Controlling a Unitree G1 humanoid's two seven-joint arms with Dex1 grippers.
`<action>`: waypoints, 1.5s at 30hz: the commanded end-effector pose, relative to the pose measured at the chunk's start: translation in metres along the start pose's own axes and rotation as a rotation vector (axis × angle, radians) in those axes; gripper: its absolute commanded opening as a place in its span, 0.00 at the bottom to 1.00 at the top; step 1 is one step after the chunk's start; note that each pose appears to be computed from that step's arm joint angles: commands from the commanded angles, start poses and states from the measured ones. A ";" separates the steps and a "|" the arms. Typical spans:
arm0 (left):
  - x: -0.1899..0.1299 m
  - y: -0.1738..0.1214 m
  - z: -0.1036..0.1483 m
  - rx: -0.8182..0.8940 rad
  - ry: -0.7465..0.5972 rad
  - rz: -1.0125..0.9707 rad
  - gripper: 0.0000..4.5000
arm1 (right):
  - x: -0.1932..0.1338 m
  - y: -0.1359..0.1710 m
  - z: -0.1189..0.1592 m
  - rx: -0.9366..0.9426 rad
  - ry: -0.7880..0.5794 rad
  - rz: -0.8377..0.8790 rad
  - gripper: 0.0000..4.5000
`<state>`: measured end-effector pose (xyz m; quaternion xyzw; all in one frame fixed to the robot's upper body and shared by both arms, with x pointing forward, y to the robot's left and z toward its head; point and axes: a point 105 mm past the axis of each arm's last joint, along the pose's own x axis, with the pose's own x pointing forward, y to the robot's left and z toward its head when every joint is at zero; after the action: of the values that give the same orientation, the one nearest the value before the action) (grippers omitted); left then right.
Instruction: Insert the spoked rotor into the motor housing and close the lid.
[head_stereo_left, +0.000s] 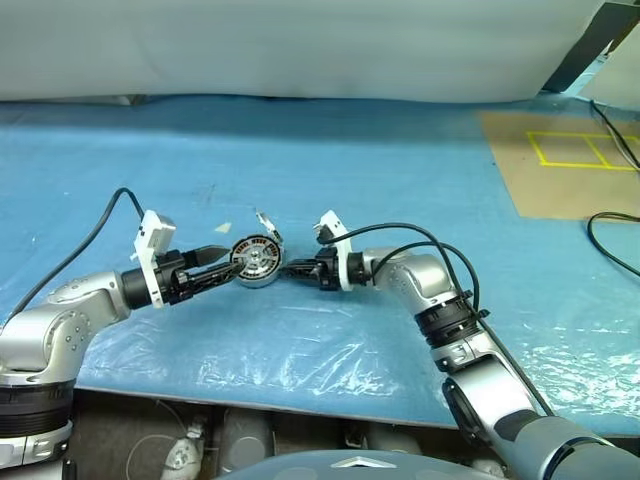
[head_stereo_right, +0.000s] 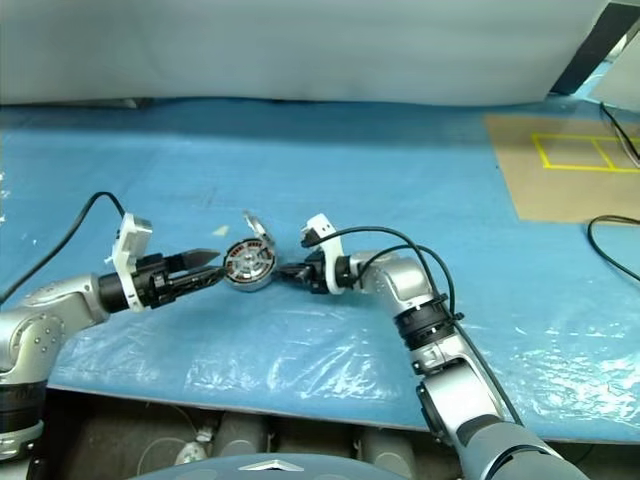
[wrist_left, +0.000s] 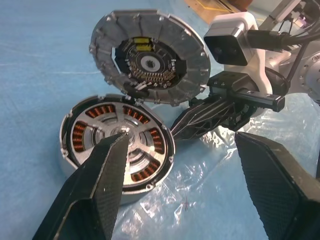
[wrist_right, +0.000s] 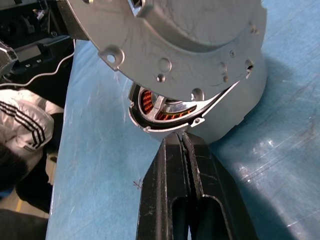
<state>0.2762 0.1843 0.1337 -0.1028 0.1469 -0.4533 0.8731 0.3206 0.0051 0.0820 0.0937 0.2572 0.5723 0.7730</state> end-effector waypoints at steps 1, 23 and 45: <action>0.003 -0.002 0.003 0.026 -0.005 -0.008 0.79 | 0.000 0.015 0.021 -0.035 -0.056 0.070 0.00; 0.004 0.006 0.001 0.047 0.007 0.025 0.79 | 0.040 -0.002 0.030 -0.060 -0.083 -0.057 0.00; 0.015 0.015 0.002 0.068 0.002 0.018 0.79 | 0.009 -0.005 0.050 -0.264 -0.112 -0.070 0.00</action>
<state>0.2950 0.1796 0.1222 -0.0805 0.1486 -0.4477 0.8781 0.3509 0.0122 0.0982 -0.0032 0.1679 0.5556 0.8143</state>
